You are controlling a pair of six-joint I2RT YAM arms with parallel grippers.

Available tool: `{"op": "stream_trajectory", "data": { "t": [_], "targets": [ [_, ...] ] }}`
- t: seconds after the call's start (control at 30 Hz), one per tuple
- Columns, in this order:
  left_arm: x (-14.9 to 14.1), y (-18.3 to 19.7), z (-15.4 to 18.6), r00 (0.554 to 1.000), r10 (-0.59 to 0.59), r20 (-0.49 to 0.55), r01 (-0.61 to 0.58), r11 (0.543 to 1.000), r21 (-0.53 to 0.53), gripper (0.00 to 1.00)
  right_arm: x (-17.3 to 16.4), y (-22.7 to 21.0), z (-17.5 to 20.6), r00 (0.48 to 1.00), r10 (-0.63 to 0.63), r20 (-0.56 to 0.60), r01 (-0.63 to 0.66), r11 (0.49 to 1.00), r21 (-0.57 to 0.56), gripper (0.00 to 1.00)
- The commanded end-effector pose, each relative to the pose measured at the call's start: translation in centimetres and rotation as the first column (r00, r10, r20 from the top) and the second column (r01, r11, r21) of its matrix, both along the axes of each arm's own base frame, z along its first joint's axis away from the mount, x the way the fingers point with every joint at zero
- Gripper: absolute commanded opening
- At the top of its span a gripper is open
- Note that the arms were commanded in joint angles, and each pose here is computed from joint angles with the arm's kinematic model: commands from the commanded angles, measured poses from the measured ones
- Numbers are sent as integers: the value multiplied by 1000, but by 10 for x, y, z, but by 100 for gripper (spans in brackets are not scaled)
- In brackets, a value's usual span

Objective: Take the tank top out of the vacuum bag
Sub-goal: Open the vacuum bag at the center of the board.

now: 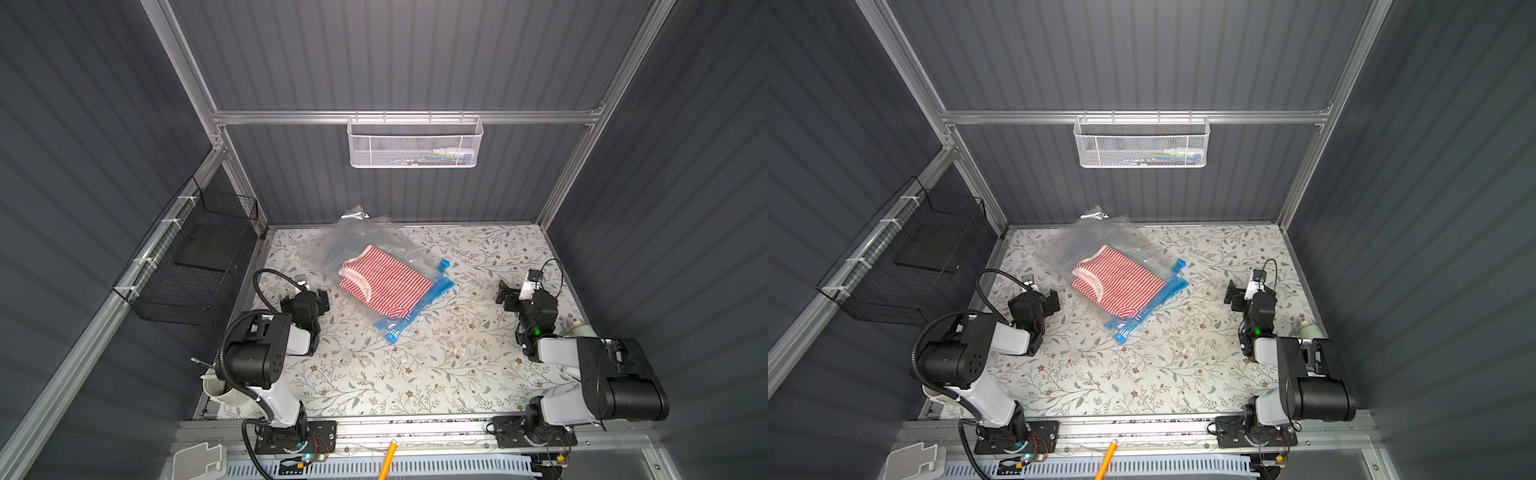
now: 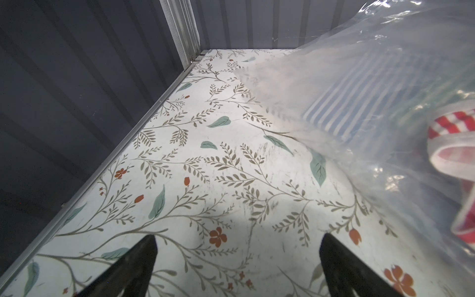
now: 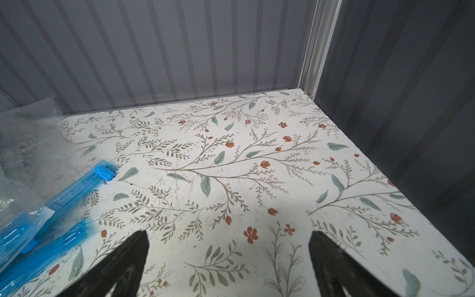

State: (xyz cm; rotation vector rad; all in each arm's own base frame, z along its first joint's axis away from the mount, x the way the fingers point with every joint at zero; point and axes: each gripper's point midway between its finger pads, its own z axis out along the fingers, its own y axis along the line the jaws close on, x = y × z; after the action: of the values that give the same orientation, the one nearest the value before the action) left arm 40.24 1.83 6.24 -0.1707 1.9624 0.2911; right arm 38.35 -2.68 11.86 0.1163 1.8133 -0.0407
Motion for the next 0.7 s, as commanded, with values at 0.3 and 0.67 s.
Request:
{"op": "stream_trajectory", "data": {
  "t": [0.3,0.67],
  "targets": [
    [9,-5,23,999,-11,38,9,999,46,100,1,-12,20,994,-103,-16,103,995,-5,99],
    [10,-53,106,998,-25,-52,27,998,53,100,1,12,90,997,-75,-37,81,972,223,99]
  ]
}}
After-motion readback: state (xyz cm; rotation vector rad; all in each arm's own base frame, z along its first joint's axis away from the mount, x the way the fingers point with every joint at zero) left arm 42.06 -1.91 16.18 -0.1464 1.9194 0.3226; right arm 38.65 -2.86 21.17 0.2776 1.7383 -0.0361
